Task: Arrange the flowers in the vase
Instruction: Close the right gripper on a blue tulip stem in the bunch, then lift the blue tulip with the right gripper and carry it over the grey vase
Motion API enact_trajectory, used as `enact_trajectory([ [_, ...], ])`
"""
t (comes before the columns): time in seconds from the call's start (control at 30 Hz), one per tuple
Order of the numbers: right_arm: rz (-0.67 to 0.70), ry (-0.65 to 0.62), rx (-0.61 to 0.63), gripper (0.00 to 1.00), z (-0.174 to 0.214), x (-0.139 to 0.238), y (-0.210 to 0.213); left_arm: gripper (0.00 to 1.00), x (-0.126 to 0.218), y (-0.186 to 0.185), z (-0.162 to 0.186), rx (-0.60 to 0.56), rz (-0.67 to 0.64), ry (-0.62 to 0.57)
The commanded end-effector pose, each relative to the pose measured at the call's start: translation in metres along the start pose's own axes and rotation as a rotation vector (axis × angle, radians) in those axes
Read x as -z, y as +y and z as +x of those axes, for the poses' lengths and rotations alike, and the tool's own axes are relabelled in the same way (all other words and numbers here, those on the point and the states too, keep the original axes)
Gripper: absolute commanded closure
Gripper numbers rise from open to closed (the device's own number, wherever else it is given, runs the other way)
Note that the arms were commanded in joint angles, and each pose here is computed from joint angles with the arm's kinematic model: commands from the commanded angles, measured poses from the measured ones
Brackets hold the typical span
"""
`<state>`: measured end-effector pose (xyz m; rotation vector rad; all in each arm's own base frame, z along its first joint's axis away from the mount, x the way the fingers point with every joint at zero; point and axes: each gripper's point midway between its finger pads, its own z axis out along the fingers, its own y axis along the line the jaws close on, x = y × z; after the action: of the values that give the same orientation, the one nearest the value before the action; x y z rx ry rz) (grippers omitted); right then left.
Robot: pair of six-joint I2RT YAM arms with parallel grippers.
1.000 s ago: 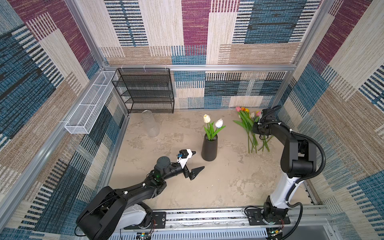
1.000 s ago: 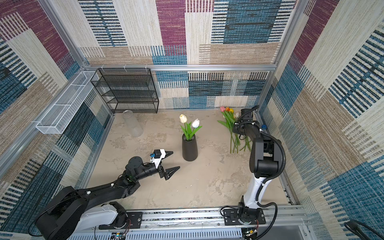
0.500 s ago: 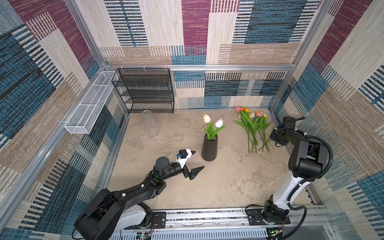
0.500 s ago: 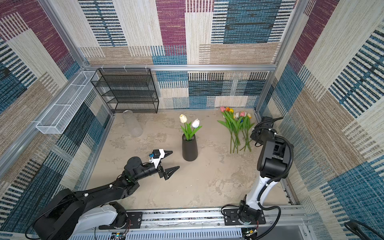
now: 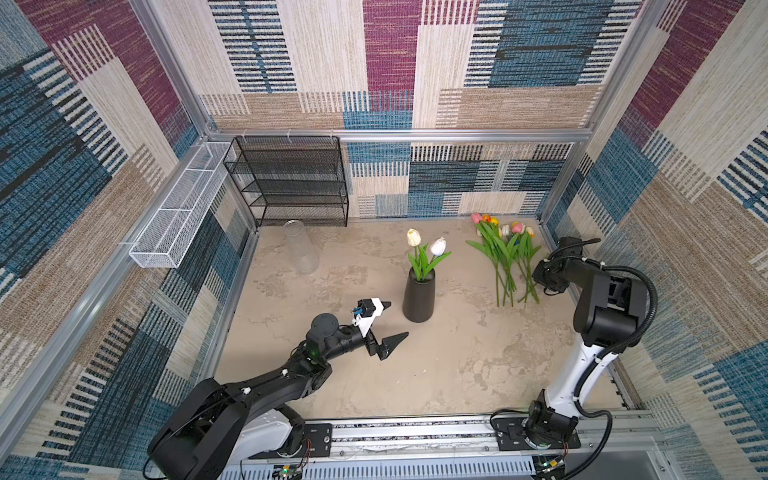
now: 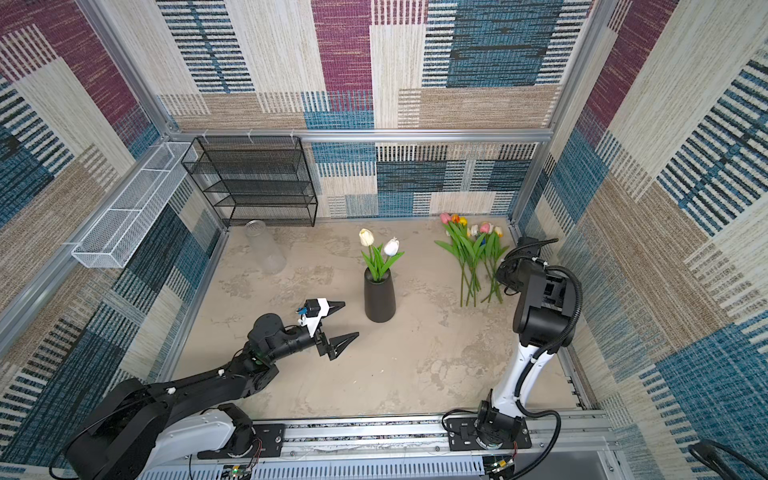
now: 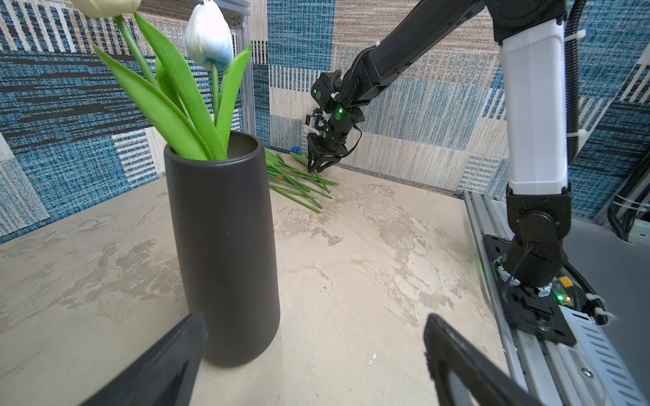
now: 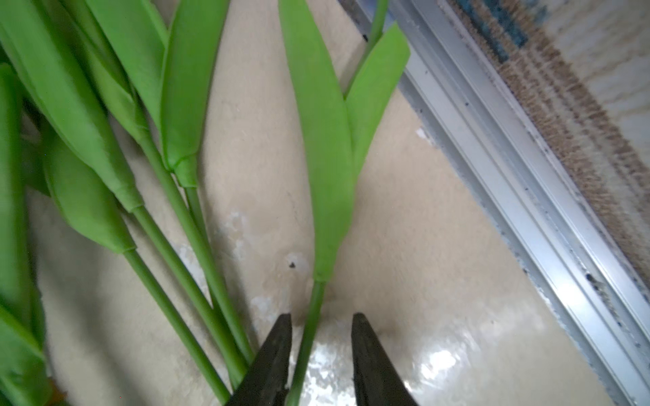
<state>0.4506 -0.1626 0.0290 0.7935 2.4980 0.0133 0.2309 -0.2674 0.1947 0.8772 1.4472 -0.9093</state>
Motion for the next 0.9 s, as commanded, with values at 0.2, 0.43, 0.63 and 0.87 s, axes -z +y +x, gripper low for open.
enact_trajectory([
  [0.2, -0.025, -0.067, -0.001, 0.98, -0.016, 0.019, 0.011, 0.01, 0.0, 0.0, -0.003, -0.008, -0.003, -0.013],
  [0.43, -0.184, -0.233, 0.058, 1.0, -0.049, 0.096, 0.069, 0.01, 0.0, -0.001, -0.004, -0.014, 0.001, -0.017],
  [0.63, -0.528, -0.56, 0.25, 1.0, -0.062, 0.238, 0.171, 0.0, 0.01, -0.009, -0.015, -0.049, 0.02, -0.083],
  [0.87, -1.094, -0.9, 0.575, 1.0, 0.011, 0.42, 0.255, 0.01, 0.019, -0.014, -0.023, -0.08, 0.016, -0.121],
])
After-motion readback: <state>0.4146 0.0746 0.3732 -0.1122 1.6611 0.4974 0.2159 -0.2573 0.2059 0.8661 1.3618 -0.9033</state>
